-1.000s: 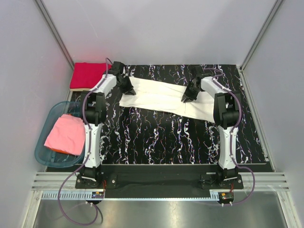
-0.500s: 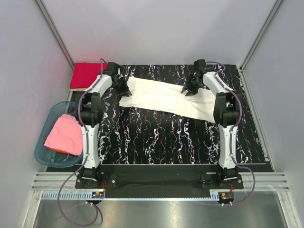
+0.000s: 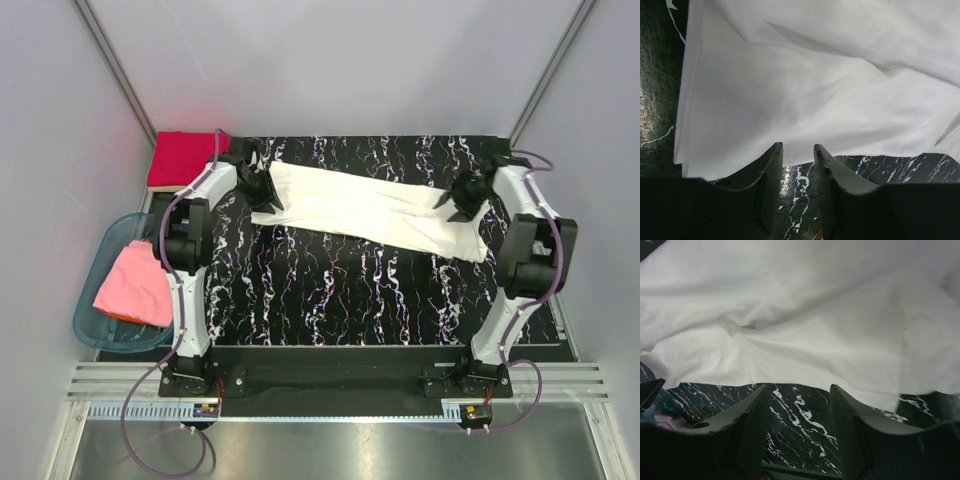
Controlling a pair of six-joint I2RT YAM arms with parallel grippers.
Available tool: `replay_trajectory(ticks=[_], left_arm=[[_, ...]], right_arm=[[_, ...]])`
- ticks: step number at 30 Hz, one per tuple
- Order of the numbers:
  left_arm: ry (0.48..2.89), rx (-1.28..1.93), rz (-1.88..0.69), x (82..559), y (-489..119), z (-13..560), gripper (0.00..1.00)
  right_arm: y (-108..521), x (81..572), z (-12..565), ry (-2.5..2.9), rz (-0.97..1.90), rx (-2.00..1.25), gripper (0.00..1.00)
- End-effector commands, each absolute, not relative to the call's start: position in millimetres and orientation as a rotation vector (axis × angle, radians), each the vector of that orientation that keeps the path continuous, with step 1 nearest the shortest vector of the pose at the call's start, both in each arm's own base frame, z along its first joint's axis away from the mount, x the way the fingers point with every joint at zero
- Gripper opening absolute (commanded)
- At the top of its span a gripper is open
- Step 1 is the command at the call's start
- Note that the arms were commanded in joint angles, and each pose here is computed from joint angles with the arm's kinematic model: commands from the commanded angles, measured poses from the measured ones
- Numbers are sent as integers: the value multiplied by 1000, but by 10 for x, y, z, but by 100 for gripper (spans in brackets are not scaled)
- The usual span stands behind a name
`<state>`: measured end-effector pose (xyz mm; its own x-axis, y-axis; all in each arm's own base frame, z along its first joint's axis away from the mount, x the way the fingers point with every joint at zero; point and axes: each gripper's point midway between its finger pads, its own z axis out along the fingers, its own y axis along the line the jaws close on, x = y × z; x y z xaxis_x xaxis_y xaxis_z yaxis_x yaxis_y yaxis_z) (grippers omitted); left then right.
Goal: Fold and stack the t-shirts
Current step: Fold the tshirt
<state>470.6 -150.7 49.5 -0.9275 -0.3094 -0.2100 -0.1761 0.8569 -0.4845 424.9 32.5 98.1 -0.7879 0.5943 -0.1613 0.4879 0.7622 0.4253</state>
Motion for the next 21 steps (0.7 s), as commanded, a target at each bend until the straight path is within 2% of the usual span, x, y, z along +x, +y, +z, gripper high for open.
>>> replay_trajectory(ticks=[1,4,11,21], left_arm=[[2730,-316,-703,4753,-1522,504,36],[2733,-325,-708,4739,-1527,496,36],[2719,-266,-806,4649,-1804,681,36],[2716,-182,-882,4577,-2196,799,29]], right_arm=[[12,3977,1060,2650,468,885,58],[-185,3865,985,2649,430,941,55],[-395,4023,750,2648,383,855,61],[-515,4480,638,2596,415,813,52]])
